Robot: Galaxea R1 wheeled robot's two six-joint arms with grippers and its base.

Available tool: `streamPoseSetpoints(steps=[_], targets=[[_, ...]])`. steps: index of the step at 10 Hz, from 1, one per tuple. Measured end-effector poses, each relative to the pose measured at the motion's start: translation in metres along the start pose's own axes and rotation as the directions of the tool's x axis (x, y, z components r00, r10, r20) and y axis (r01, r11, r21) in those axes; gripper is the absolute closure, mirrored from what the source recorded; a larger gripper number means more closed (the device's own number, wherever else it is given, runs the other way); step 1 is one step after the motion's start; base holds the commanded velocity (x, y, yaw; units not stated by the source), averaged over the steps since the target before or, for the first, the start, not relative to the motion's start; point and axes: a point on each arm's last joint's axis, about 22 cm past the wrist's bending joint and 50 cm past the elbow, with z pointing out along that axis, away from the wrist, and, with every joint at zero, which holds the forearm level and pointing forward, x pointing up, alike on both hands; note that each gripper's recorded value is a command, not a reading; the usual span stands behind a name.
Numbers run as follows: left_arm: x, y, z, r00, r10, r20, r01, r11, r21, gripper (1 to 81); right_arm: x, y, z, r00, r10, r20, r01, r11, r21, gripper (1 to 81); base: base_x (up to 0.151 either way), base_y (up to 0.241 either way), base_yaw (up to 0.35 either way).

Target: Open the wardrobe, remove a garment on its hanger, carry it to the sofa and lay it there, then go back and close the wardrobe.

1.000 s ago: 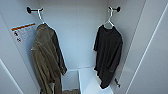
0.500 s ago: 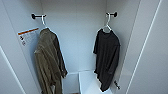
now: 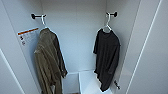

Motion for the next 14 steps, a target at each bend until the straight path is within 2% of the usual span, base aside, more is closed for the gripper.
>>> streamPoseSetpoints(steps=[1,2,3,4,5,6,7,8,10,11,13,14], targets=[[0.024,0.027,-0.004,1.000,0.011,-0.011,-0.011,0.998,-0.066,1.0,0.002,0.000,0.000,1.000,-0.001,-0.002,0.001,1.000,0.000,1.0,0.000,0.000,0.000],[0.065,0.041,-0.013,0.998,0.044,-0.039,-0.048,0.994,-0.103,1.0,0.003,0.000,0.000,1.000,-0.001,-0.003,0.001,1.000,0.000,1.0,0.000,0.000,0.000],[0.116,0.043,-0.025,0.992,0.080,-0.096,-0.091,0.990,-0.110,1.0,0.003,0.000,0.000,1.000,-0.002,-0.002,0.002,1.000,-0.001,1.0,0.000,0.000,0.000],[0.149,0.050,-0.033,0.988,0.091,-0.127,-0.107,0.987,-0.120,1.0,0.003,0.001,0.000,1.000,-0.001,-0.001,0.001,1.000,-0.001,1.0,0.000,0.000,0.000],[0.160,0.057,-0.036,0.988,0.101,-0.119,-0.116,0.985,-0.128,1.0,0.005,0.000,0.000,1.000,-0.002,-0.002,0.002,1.000,-0.002,1.0,0.000,0.000,0.000],[0.169,0.054,-0.038,0.990,0.094,-0.106,-0.107,0.987,-0.120,1.0,0.008,0.000,0.000,1.000,-0.003,-0.005,0.003,1.000,-0.001,1.0,0.000,0.000,0.000],[0.190,0.042,-0.043,0.990,0.099,-0.099,-0.108,0.990,-0.089,1.0,0.012,0.000,0.000,1.000,-0.005,-0.010,0.005,1.000,-0.001,1.0,0.000,0.000,0.000],[0.228,0.028,-0.056,0.988,0.107,-0.114,-0.113,0.992,-0.050,1.0,0.014,0.000,0.000,1.000,-0.006,-0.011,0.006,1.000,-0.001,1.0,0.000,0.000,0.000],[0.319,0.014,-0.093,0.973,0.126,-0.193,-0.127,0.992,0.007,1.0,0.015,0.000,0.000,1.000,-0.006,-0.011,0.006,1.000,-0.002,1.0,0.000,0.000,0.000],[0.347,0.019,-0.107,0.969,0.128,-0.211,-0.128,0.992,0.012,1.0,0.015,0.000,0.000,1.000,-0.006,-0.011,0.006,1.000,-0.002,1.0,0.000,0.000,0.000],[0.391,0.050,-0.124,0.964,0.144,-0.225,-0.148,0.989,-0.001,1.0,0.015,0.000,0.000,1.000,-0.005,-0.010,0.005,1.000,-0.002,1.0,0.000,0.000,0.000],[0.423,0.072,-0.138,0.953,0.171,-0.248,-0.178,0.984,-0.006,1.0,0.015,0.000,0.000,1.000,-0.005,-0.010,0.005,1.000,-0.002,1.0,0.000,0.000,0.000]])
